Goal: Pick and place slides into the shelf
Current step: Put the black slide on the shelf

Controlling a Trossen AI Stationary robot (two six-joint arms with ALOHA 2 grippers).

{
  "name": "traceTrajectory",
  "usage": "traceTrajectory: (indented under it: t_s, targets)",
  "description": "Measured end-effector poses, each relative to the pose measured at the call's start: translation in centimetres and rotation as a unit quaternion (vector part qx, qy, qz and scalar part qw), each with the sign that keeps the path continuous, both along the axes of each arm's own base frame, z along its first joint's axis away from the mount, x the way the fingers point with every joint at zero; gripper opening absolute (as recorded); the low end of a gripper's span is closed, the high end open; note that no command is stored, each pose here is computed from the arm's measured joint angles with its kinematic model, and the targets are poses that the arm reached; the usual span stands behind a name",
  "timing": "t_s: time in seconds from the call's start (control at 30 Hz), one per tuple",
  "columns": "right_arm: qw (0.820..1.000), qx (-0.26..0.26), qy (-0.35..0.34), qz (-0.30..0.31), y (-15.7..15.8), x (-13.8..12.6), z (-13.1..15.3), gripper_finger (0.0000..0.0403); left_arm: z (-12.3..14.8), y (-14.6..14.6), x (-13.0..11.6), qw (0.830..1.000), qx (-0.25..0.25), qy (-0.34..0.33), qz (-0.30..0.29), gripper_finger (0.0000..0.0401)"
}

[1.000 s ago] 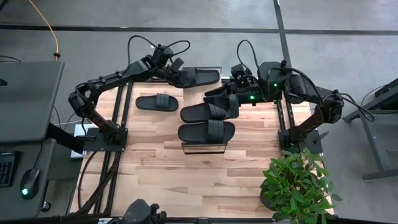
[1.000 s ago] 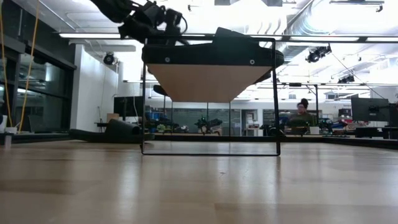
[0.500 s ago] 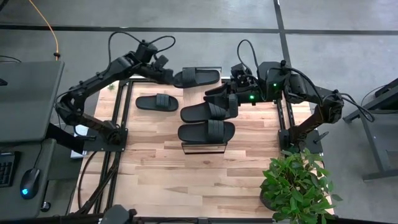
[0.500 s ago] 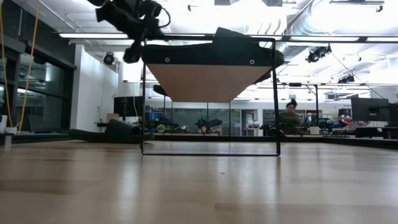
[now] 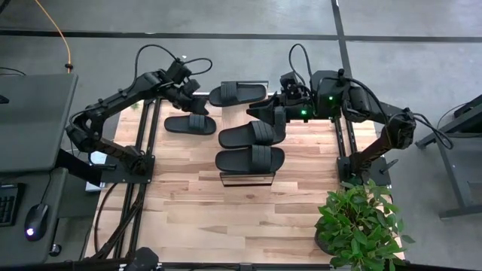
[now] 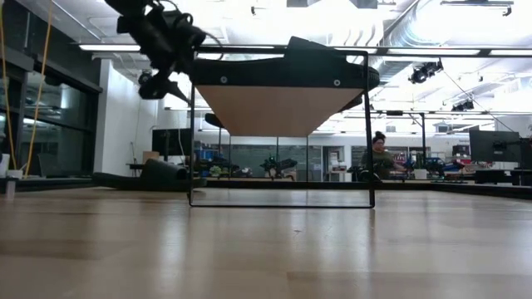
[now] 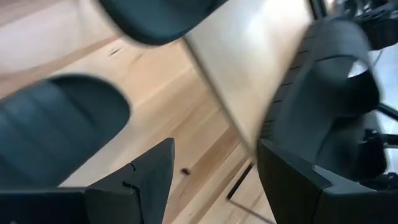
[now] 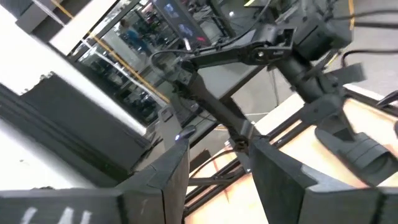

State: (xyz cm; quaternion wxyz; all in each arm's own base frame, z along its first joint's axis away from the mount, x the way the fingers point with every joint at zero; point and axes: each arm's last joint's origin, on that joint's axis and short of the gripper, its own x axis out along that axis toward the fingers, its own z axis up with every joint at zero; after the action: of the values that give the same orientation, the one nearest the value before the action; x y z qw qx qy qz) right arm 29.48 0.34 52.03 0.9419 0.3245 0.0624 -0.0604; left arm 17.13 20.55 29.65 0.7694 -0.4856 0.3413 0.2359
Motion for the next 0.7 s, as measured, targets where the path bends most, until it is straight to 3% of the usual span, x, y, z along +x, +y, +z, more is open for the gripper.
traceTrajectory:
  t_s: [0.4,0.7]
  targets:
    - [1.0,-0.001,0.024,-0.011,-0.1,1.9,-1.4,0.0158,-4.3,-0.3,-3.5,0.998,-0.028,0.037,0.032,0.0211]
    - [0.998,0.032,0.052,-0.01,-3.5,2.3,-2.2,0.0158,-7.4,-0.9,-7.1,0.991,-0.069,0.053,0.098,0.0211]
